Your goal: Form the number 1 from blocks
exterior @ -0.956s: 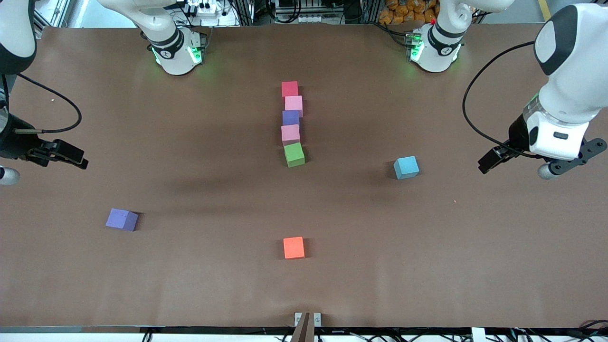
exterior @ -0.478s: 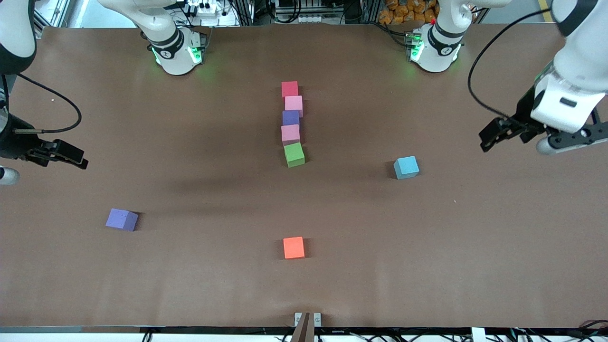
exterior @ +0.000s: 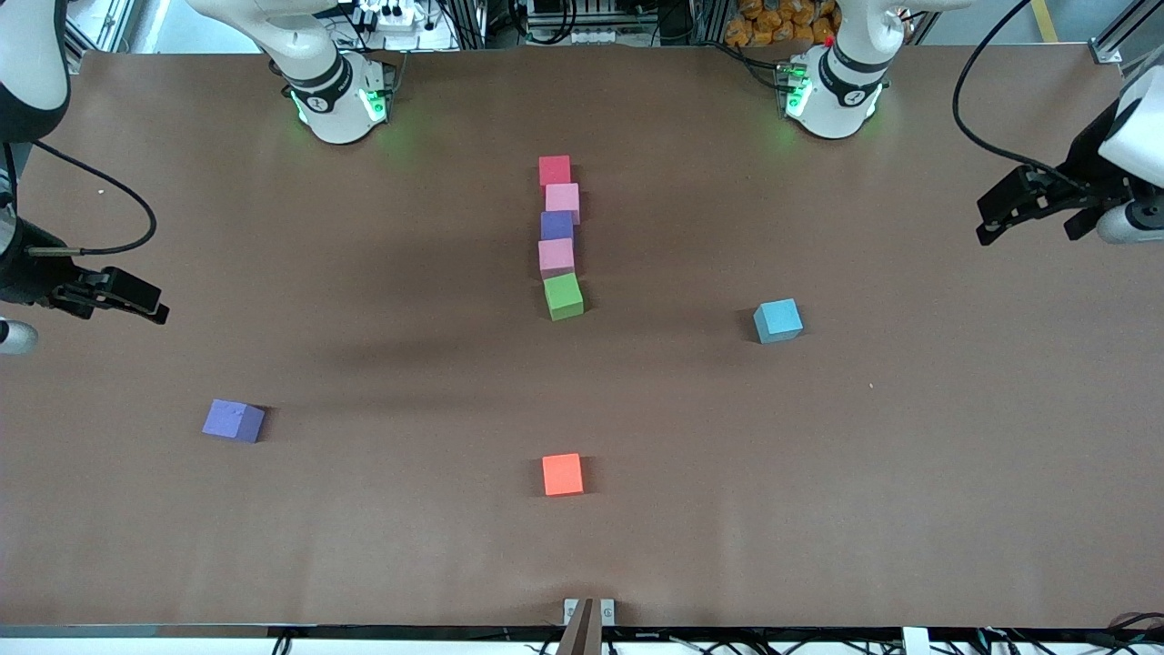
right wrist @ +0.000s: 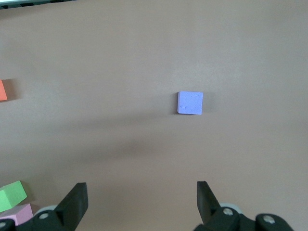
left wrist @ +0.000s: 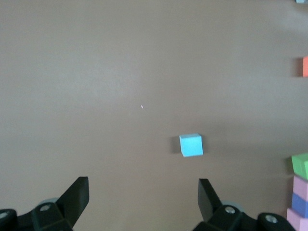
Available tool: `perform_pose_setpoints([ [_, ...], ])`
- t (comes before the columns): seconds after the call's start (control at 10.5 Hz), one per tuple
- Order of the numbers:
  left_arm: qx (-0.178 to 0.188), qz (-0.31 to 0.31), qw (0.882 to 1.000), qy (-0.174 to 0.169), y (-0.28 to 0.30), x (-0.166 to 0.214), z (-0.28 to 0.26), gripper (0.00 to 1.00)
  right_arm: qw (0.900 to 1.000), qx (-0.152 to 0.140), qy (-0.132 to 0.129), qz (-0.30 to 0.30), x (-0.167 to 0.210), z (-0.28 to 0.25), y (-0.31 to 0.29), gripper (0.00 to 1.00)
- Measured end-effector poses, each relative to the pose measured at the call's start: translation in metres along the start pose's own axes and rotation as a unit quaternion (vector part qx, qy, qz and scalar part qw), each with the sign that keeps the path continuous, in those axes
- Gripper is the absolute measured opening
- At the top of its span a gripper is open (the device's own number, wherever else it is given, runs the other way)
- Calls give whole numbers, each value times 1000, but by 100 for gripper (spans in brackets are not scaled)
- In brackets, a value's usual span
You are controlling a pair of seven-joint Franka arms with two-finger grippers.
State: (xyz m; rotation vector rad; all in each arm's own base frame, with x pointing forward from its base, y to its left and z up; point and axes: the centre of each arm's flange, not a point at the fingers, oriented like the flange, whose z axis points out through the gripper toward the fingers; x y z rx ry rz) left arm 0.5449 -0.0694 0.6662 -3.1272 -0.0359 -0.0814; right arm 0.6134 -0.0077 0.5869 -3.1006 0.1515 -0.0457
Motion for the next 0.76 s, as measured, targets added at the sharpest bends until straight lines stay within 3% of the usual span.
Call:
perform_pose_setpoints([
  [0.19,2,9,1000,-14,3,-4,-2,100,1000,0,0,0,0,0,0,100],
  [0.76,2,11,1000,-14,3,-4,-5,100,1000,0,-7,-1,-3,-3,-1,100],
])
